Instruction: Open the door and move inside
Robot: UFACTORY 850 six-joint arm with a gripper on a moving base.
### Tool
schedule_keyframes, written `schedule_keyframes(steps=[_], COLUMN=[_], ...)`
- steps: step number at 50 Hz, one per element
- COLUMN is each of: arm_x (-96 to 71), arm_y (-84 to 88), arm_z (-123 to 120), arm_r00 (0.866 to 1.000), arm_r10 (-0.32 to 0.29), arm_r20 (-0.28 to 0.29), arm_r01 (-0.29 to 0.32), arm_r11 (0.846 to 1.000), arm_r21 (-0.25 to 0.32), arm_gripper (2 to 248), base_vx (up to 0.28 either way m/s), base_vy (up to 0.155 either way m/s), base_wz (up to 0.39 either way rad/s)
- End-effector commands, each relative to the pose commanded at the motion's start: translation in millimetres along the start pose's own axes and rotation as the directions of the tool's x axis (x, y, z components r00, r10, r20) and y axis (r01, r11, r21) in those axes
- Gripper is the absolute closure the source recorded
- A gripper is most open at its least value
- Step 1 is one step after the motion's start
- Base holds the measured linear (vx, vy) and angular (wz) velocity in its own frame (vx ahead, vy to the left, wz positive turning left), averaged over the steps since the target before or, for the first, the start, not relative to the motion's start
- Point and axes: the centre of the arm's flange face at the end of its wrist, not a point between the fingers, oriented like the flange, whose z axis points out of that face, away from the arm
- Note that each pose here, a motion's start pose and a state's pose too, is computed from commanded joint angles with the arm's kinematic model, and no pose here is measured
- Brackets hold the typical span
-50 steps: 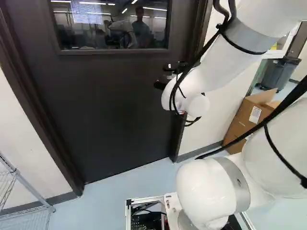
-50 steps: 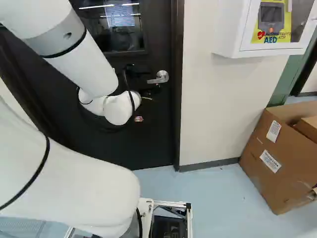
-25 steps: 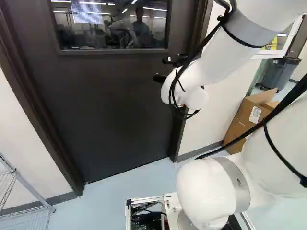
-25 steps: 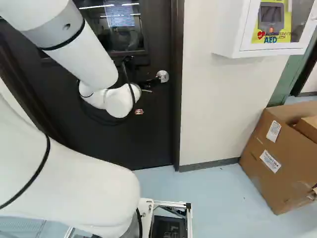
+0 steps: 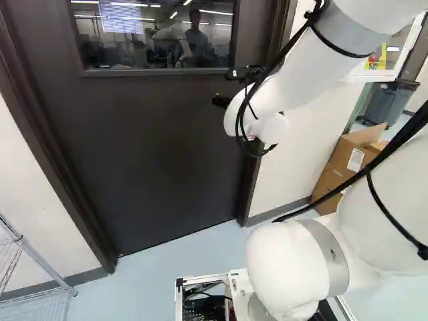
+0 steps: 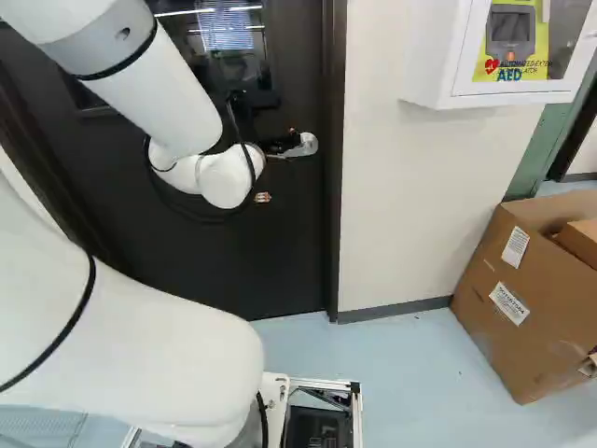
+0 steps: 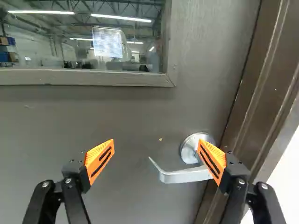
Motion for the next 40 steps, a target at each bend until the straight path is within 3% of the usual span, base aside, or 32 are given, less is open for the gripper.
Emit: schedule_keyframes(steps=[40], arm_x=[2.7], arm_y=[-0.9], arm_z=[19], arm_r00=[1.000], arm_r10=[-0.017], arm_r20=[0.005], arm_r01=[0.017], arm_r11=[1.000], arm_r21=[0.021], arm_gripper=[3], base_vx=[0.000], base_vy=[0.000], base_wz=[0.000])
